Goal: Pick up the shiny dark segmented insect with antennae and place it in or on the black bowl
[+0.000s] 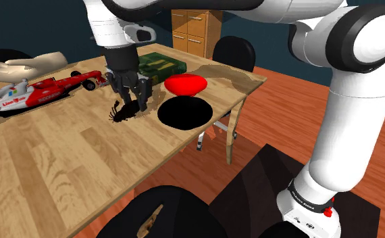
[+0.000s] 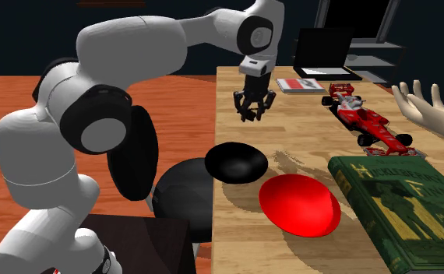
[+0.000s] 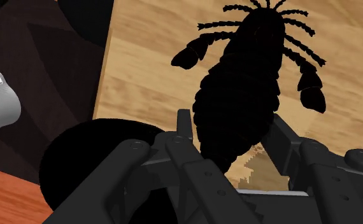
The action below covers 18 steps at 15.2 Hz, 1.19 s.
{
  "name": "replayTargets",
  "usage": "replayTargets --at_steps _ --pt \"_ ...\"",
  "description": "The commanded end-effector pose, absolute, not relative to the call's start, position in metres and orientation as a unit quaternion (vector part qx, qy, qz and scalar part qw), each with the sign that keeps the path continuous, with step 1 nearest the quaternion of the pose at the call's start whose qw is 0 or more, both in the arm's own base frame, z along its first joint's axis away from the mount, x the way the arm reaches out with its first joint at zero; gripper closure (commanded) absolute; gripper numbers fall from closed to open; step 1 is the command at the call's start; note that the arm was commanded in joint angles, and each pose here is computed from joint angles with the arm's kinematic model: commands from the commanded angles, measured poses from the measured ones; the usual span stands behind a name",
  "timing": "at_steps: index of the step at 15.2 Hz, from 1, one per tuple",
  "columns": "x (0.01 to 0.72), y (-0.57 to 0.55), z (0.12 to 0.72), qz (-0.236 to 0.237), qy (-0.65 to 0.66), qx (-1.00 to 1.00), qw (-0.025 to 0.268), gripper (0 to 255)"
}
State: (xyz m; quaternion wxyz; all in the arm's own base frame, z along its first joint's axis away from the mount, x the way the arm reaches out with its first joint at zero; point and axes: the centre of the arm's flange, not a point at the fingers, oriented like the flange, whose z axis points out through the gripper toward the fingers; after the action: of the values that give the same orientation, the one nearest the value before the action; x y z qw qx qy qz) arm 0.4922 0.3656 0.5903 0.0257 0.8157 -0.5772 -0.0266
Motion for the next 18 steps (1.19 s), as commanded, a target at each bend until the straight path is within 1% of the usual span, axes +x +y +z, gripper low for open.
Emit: replayTargets --at_steps 1,3,15,18 --pt "0.492 0.365 0.601 -0.027 -0.577 0.816 0.026 255" --pt "0.492 0.365 0.607 -0.027 -0.577 0.816 0.026 255" --pt "0.45 0.21 0.608 -0.027 -0.577 0.816 0.026 255" --pt "0.45 0.21 0.592 -0.027 -0.577 0.816 0.026 255"
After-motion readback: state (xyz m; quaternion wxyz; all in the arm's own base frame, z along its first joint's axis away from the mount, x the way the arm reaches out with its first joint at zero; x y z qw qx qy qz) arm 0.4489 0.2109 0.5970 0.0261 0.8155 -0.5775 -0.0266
